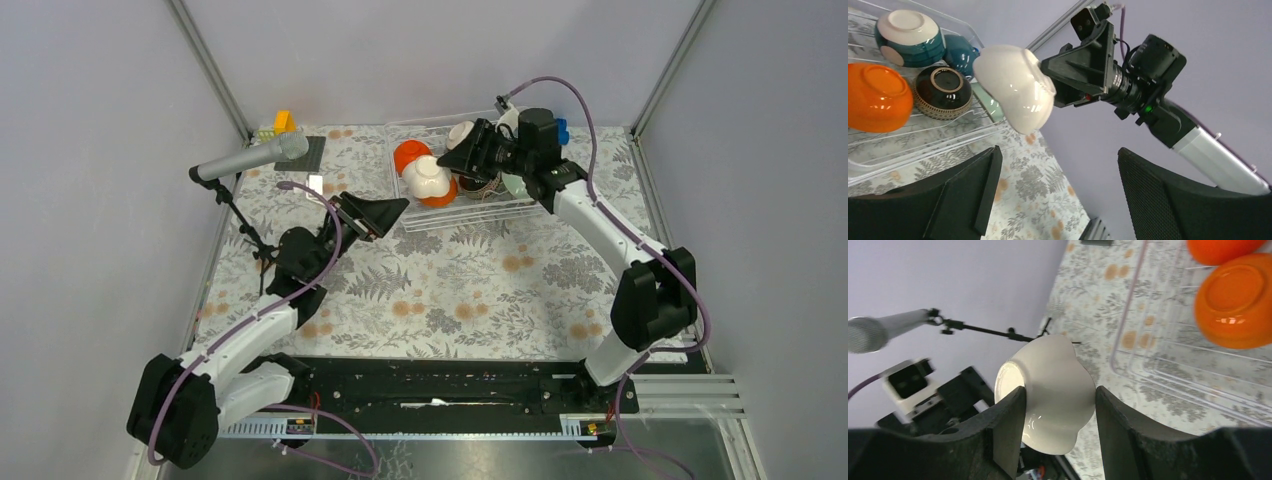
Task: Unload the bowls from the dish rack
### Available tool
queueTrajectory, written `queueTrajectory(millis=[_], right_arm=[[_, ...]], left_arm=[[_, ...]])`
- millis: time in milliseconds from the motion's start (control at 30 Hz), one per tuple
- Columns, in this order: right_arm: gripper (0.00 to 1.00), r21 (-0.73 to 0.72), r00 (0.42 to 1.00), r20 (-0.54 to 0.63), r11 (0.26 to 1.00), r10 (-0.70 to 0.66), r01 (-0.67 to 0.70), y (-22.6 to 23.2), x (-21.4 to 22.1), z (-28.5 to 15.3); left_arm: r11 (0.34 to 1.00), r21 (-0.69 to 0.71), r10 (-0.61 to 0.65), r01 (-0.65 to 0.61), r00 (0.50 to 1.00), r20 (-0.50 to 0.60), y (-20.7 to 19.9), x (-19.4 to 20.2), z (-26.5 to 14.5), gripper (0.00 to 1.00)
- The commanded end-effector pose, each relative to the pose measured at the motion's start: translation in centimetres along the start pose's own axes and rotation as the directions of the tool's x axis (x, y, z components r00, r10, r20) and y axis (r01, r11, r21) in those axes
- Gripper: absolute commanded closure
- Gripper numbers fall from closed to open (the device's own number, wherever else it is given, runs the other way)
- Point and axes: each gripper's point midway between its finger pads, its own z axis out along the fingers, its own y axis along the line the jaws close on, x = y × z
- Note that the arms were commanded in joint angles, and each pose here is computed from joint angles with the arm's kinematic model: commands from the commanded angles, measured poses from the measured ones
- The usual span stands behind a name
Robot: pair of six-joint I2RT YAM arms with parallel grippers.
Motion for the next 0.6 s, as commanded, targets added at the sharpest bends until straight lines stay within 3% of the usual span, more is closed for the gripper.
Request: queueTrajectory(millis=[0,233,367,500,567], right_arm=[[0.62,-0.251,0.998,0.052,0.968,0.032,-0.018,6.8,-2.1,-2.8],[0.63,-0.343,0.994,0.001,0.934,0.109,-0.102,8.1,-1.5,-3.1],[0.64,-0.319,0.988,-0.022,0.936,0.15,-0.149,7.1,-1.0,-2.5],[0.62,-0.069,0.987,0.048,0.986,0.156,-0.152,0.6,-1.7,-0.1],[0.61,0.033,0.994,0.025,0.994,0.105,-0.106,-2.4,-0.3,-0.3]], left_arm=[[0.99,0.108,-0.099,0.096,0.995,0.024,-3.3,-1.9,1.2,0.1],[0.971,0.188,-0.159,0.15,0.987,0.037,-4.7,-2.8,2.3,0.16],[0.964,0.212,-0.175,0.161,0.983,0.048,-5.3,-3.4,2.9,0.19],[0.992,-0.046,-0.115,0.12,0.989,0.098,0.9,-2.9,4.6,0.21],[0.981,-0.172,-0.092,0.094,0.996,0.016,4.4,-1.0,4.7,0.28]])
